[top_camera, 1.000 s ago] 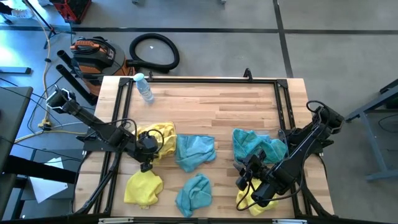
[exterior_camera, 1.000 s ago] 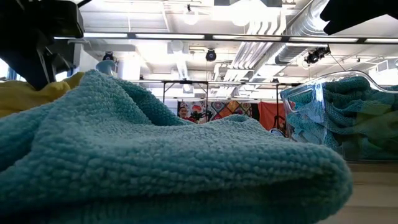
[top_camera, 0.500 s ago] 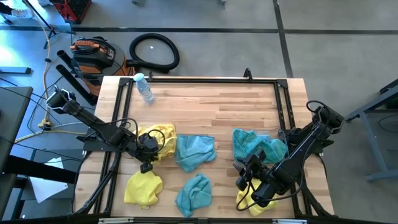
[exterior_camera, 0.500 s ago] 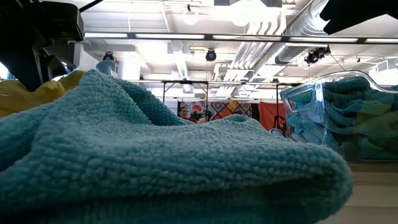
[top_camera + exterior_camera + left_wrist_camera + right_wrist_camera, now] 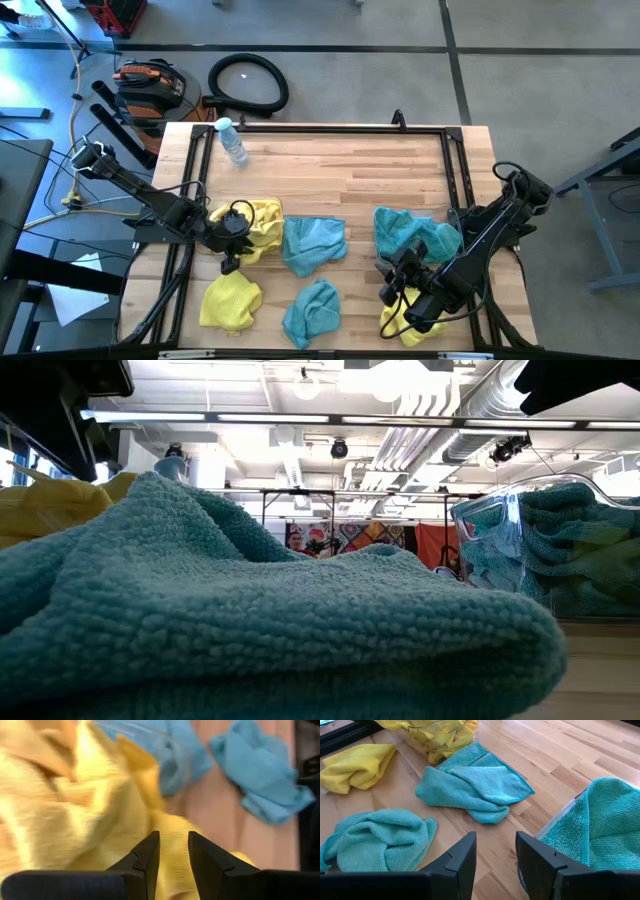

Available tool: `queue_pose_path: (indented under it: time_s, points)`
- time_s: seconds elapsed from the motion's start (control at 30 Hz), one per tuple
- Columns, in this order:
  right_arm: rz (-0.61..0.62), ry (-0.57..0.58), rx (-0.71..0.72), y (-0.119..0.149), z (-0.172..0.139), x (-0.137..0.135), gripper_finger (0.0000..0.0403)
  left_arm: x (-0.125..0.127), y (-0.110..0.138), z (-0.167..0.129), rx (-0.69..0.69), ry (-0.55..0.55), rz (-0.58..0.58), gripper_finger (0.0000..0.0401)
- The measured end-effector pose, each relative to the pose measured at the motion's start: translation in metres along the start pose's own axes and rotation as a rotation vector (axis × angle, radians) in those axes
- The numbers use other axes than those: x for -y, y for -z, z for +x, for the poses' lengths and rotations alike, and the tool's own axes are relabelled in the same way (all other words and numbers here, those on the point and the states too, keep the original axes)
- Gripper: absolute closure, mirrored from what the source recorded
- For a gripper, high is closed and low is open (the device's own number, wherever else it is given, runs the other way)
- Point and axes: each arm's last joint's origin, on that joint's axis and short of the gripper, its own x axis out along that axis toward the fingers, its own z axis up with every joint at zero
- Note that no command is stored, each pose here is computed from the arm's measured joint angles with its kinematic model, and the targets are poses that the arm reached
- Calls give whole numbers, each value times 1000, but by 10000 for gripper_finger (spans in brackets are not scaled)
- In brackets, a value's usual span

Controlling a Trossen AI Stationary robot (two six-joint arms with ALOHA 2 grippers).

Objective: Sort microfiber towel by color & place in baskets
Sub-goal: Put the bottom middle yellow microfiber cloth into the left transparent bin

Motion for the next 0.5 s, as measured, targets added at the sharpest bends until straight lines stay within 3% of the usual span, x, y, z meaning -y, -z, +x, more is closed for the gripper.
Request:
queue_pose_path:
  time_s: [0.17, 0.5]
  points:
    - [1, 0, 0, 0, 0, 0, 270, -6, 6, 4, -55, -104, -5, 309]
    - [0, 0, 5, 0, 0, 0, 270, -4, 14, 31, -165, -201, 32, 309]
